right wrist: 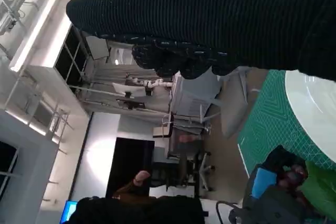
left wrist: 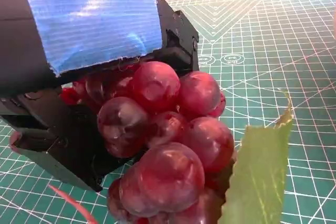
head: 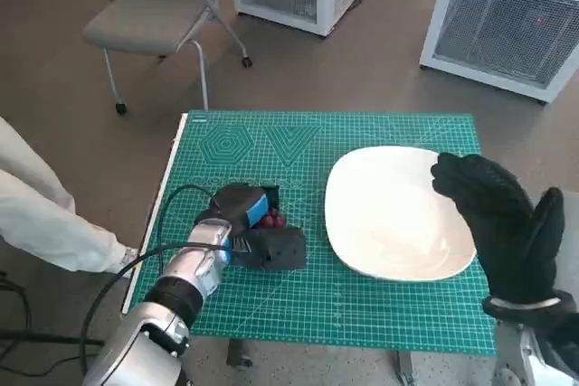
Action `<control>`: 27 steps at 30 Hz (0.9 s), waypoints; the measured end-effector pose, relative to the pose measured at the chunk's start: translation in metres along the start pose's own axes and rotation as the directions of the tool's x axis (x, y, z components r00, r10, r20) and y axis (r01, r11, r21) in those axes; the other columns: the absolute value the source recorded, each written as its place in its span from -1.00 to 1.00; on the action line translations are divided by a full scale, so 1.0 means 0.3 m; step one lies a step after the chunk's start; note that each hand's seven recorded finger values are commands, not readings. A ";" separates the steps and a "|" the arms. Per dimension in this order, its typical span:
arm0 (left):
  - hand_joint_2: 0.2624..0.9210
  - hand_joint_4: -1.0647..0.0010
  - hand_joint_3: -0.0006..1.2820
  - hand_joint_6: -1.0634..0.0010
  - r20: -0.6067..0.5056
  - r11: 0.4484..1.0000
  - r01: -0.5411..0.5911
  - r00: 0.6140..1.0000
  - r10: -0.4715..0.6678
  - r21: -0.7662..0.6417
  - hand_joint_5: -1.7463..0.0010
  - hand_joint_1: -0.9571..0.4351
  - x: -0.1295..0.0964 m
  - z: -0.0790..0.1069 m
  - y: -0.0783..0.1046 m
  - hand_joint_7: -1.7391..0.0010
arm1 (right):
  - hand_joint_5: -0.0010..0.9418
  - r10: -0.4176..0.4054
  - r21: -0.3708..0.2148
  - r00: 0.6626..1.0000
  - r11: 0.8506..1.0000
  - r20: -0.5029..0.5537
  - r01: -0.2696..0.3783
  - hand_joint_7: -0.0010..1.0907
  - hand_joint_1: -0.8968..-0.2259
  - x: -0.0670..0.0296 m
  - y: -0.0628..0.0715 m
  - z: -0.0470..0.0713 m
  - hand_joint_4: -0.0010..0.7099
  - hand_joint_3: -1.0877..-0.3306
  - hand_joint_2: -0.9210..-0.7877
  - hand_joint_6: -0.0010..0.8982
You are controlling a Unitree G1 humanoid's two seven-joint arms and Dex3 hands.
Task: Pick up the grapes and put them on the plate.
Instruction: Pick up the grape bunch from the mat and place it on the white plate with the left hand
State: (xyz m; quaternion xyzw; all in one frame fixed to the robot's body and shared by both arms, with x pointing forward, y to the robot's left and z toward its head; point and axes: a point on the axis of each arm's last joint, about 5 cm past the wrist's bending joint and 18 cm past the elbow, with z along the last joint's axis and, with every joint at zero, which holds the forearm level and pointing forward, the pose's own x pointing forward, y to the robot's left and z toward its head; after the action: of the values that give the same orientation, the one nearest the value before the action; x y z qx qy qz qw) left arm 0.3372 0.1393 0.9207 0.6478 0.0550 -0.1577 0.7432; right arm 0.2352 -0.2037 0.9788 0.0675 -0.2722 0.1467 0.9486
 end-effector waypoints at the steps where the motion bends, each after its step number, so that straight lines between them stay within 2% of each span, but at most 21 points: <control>1: 0.11 0.22 0.15 -0.13 0.000 1.000 -0.001 1.000 0.001 0.000 -0.91 0.38 0.000 0.000 0.000 -0.44 | 0.92 0.000 0.000 1.000 1.000 0.000 0.000 0.94 0.64 0.000 0.000 0.000 0.03 0.22 -1.00 -0.60; 5: 0.63 0.07 -0.40 -0.21 -0.002 1.000 -0.005 1.000 0.005 0.000 -0.79 0.38 0.000 -0.004 0.004 -0.20 | 0.92 0.000 0.000 1.000 1.000 0.001 0.000 0.94 0.63 0.000 0.000 0.000 0.04 0.22 -1.00 -0.60; 8: 0.87 0.02 -0.67 -0.27 -0.002 1.000 -0.009 1.000 0.009 0.001 -0.74 0.38 -0.001 -0.008 0.010 -0.12 | 0.92 0.000 0.001 1.000 1.000 0.001 0.000 0.94 0.63 0.001 0.000 0.000 0.04 0.22 -1.00 -0.60; 11: 0.96 -0.02 -0.76 -0.28 0.003 1.000 -0.012 1.000 0.012 0.001 -0.71 0.38 -0.001 -0.013 0.021 -0.09 | 0.92 0.000 0.003 1.000 1.000 0.002 0.000 0.94 0.64 0.000 0.000 0.000 0.04 0.22 -1.00 -0.60; 16: 0.99 -0.03 -0.80 -0.30 0.026 1.000 -0.021 0.999 0.021 -0.003 -0.70 0.38 -0.006 -0.021 0.046 -0.07 | 0.92 0.000 0.005 1.000 1.000 0.003 0.000 0.94 0.64 0.001 0.000 0.000 0.04 0.22 -1.00 -0.60; 20: 1.00 -0.02 -0.82 -0.29 0.067 0.999 -0.046 0.997 0.048 -0.027 -0.62 0.38 -0.018 -0.029 0.060 -0.16 | 0.92 0.000 0.005 1.000 1.000 0.004 0.000 0.94 0.64 0.001 0.000 0.000 0.04 0.22 -1.00 -0.60; 27: 0.98 -0.25 -0.87 -0.24 0.126 0.989 -0.133 0.982 0.139 -0.061 -0.49 0.38 -0.049 -0.037 0.105 -0.17 | 0.92 0.001 0.004 1.000 1.000 0.007 -0.001 0.94 0.64 0.003 0.000 0.000 0.04 0.22 -1.00 -0.60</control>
State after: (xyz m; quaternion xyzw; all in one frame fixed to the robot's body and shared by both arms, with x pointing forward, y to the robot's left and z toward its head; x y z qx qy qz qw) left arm 0.3343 0.1562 0.9530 0.6188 -0.0337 -0.1468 0.7710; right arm 0.2360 -0.2035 0.9794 0.0700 -0.2751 0.1475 0.9475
